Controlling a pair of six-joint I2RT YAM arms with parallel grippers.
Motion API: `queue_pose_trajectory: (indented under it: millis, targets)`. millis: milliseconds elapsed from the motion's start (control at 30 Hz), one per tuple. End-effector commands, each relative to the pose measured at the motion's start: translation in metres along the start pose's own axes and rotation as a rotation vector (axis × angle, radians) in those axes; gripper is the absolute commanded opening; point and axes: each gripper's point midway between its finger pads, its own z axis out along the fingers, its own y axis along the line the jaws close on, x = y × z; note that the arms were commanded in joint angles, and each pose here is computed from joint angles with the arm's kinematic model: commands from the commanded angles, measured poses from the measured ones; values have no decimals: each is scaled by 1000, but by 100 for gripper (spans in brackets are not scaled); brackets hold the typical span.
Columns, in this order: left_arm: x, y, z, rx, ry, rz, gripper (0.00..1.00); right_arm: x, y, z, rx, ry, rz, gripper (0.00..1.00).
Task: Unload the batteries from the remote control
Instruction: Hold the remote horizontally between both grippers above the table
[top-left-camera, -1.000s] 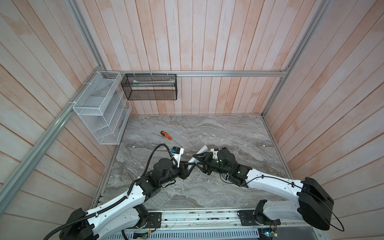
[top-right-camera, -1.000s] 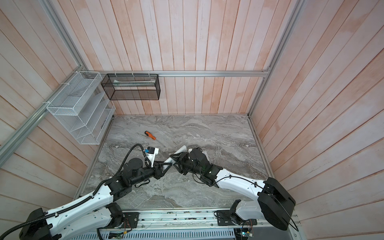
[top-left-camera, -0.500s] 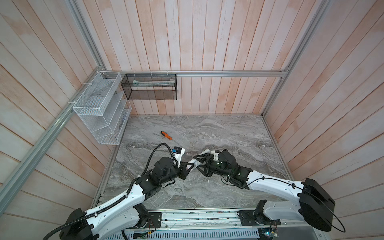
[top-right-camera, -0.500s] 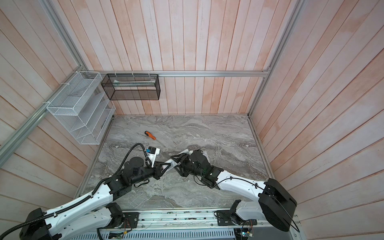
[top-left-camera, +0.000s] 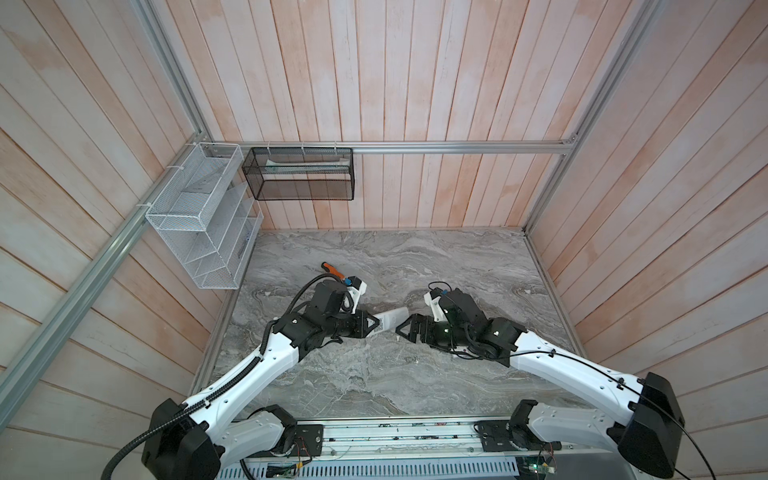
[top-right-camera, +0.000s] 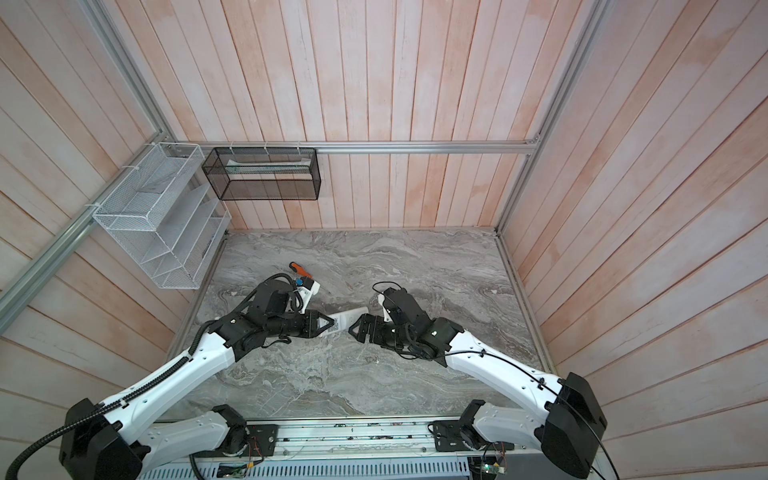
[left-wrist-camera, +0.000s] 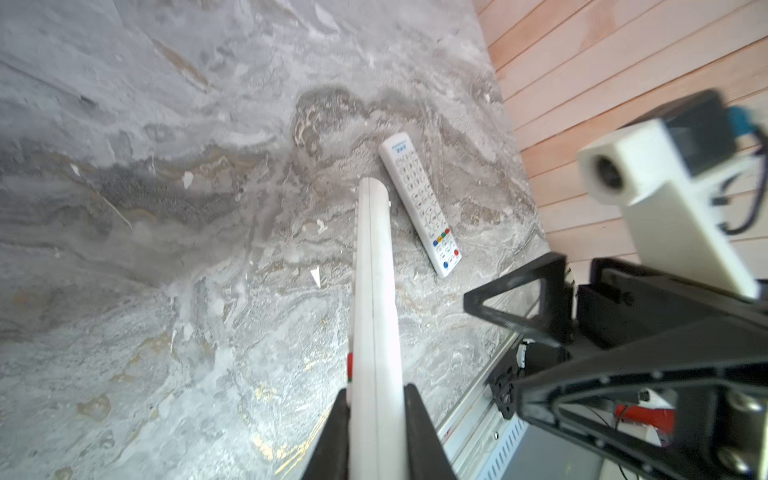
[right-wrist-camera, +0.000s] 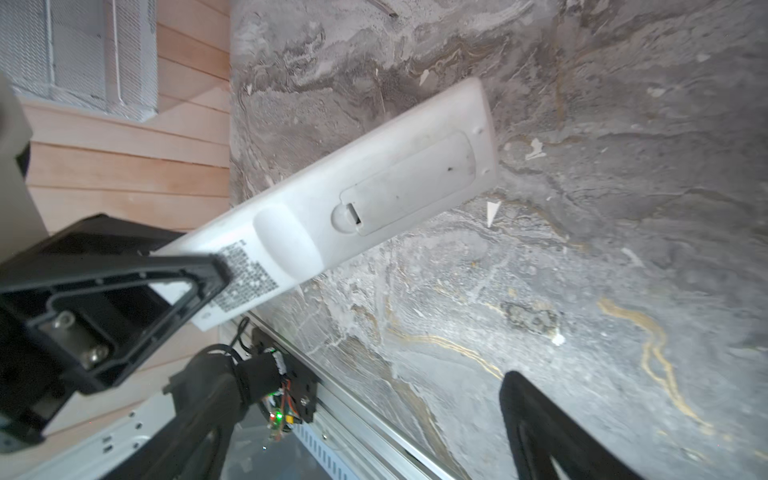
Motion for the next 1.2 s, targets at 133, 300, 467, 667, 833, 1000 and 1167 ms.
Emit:
queue_pose_trajectory:
  millis: [133, 300, 467, 667, 833, 1000, 1167]
  targets:
    - [21, -2, 6, 88, 140, -55, 8, -7, -8, 5, 55, 1, -161, 98]
    - [29, 8, 8, 117, 180, -106, 10, -13, -6, 24, 61, 38, -182, 98]
    - [37, 21, 13, 89, 213, -144, 10, -3, -15, 44, 54, 111, -151, 98]
    - [47, 36, 21, 51, 231, -175, 10, 4, -21, 57, 32, 135, -115, 98]
    - [54, 48, 23, 10, 230, -179, 9, 11, -27, 64, 18, 168, -90, 98]
    - [60, 53, 24, 5, 224, -192, 8, 18, -35, 70, 19, 192, -66, 98]
    - [62, 52, 23, 17, 223, -195, 7, 19, -41, 73, 14, 194, -58, 97]
